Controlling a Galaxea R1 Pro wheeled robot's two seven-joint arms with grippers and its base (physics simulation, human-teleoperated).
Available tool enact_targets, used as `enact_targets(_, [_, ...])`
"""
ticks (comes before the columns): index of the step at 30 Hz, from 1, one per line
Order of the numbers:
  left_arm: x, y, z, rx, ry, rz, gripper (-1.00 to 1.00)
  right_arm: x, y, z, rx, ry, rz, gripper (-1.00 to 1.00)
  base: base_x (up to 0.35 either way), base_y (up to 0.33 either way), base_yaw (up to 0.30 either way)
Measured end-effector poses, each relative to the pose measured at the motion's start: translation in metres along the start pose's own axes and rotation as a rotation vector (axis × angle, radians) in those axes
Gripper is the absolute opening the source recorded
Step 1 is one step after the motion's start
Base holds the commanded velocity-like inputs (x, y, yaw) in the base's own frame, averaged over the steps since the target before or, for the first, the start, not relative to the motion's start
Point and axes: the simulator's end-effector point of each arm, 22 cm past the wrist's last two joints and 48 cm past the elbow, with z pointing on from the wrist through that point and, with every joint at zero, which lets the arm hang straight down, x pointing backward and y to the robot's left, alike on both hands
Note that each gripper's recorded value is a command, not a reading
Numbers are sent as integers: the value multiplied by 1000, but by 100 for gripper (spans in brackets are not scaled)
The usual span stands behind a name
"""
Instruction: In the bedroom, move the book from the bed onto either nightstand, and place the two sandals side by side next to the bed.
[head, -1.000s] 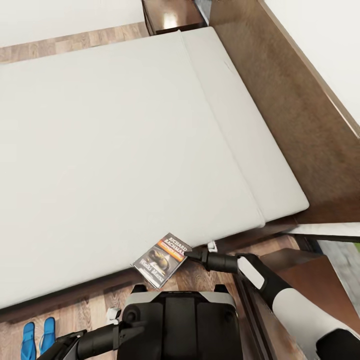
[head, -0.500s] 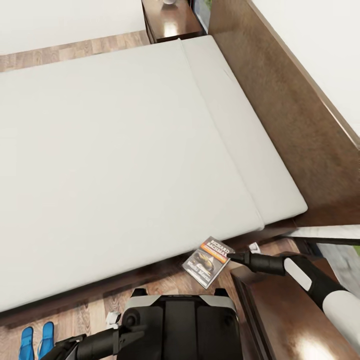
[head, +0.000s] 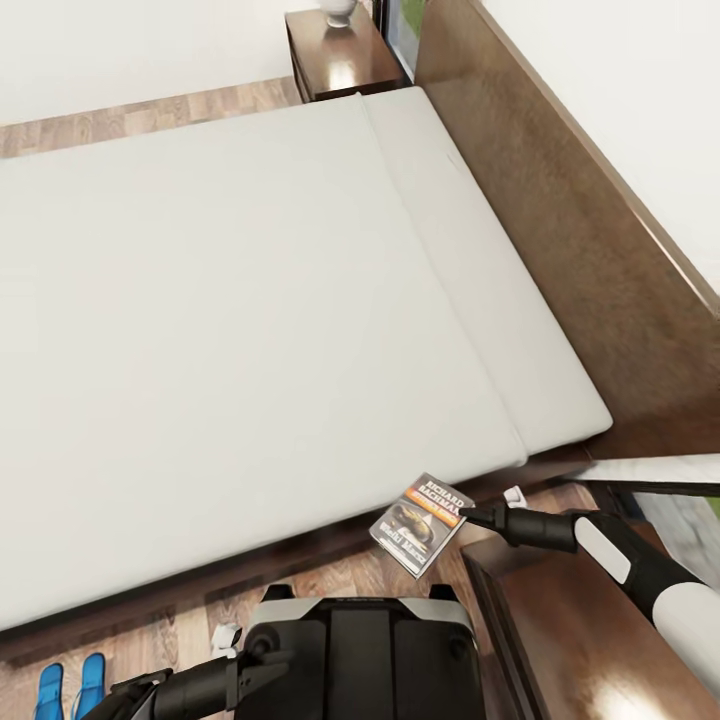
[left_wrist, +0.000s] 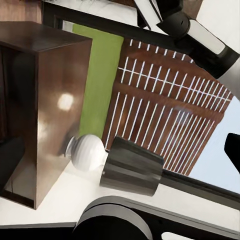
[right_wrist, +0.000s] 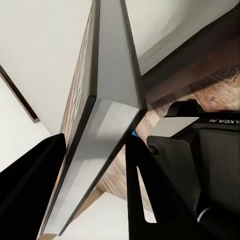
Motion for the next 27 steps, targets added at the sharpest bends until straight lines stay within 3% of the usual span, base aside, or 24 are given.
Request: enact_targets(27, [-11,-13,1,12,-9,41,100,-10,20,-11,-12,-24,-35,-100,0,0,0])
